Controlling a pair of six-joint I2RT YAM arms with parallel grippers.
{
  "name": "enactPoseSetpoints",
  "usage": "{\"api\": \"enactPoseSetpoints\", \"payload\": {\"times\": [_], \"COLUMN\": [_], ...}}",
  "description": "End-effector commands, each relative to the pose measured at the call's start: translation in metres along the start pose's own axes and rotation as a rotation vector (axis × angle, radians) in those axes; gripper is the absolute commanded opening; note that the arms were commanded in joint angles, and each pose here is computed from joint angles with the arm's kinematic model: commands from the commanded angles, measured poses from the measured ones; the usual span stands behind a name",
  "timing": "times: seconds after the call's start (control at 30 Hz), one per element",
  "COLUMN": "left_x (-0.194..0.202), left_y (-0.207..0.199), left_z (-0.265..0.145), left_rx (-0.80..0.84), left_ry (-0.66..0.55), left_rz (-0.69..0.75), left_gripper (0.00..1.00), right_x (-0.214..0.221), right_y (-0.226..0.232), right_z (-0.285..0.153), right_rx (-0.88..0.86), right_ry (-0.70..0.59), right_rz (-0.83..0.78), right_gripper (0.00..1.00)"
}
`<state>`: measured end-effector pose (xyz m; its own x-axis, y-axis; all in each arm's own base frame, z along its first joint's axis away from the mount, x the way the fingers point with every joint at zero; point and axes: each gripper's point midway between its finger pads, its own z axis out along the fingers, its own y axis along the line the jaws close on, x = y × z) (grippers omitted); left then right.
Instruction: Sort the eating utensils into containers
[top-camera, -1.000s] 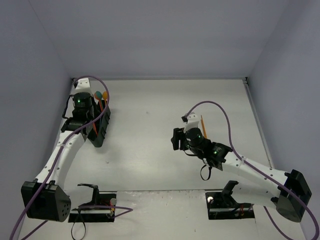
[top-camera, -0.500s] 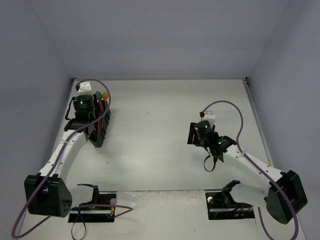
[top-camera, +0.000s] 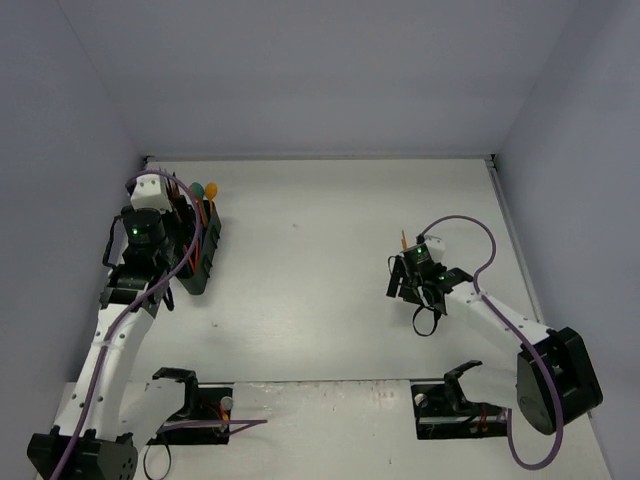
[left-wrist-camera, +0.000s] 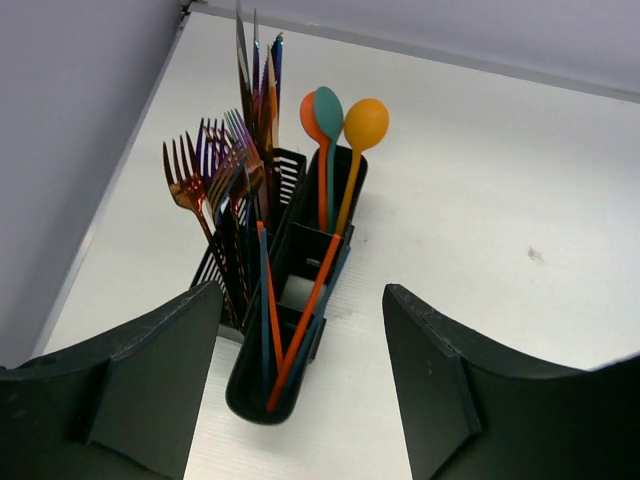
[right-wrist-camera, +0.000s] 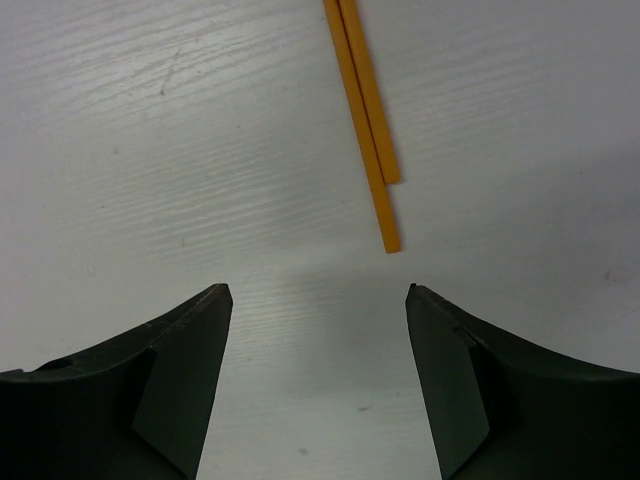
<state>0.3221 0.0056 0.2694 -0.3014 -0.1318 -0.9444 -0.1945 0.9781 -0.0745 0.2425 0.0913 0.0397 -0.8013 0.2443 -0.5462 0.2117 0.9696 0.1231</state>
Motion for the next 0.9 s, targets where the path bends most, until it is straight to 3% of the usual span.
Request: {"api": "enactPoseSetpoints", "payload": {"times": [0.0,0.2,0.47,0.67,0.87], "left_x": [0.000,0.008,0.009,0.009,0.011], "left_y": [-0.005,-0.008,-0.012,-0.013,-0.014], "left_z": [-0.015,-0.014,-0.013,-0.015,-0.014], "left_rx": [0.050,0.071,0.089,0.094,0.103], "left_ry": [-0.028,-0.009,-0.006,-0.006,-0.001], "left_rz": [-0.049,-0.047,-0.054,-0.063,-0.069], "left_gripper": [0.63,0.62,0.62,0.62,0.62], "right_x": [0.010,0.009,0.009,0.019,0.024], "right_y": [-0.011,-0.018,-0.011,0.005,0.018], "right_z": [0.010,0.024,0.035,0.041,0.048], "right_rx": [0.038,0.090,0.080,0.031,0.028], "right_ry": [0.068,0.110,0.139,0.171,0.177], "right_rz": [0.044,0.037,0.000,-0.037,-0.089], "right_gripper": [0.68,0.68,0.60,0.44,0.37]}}
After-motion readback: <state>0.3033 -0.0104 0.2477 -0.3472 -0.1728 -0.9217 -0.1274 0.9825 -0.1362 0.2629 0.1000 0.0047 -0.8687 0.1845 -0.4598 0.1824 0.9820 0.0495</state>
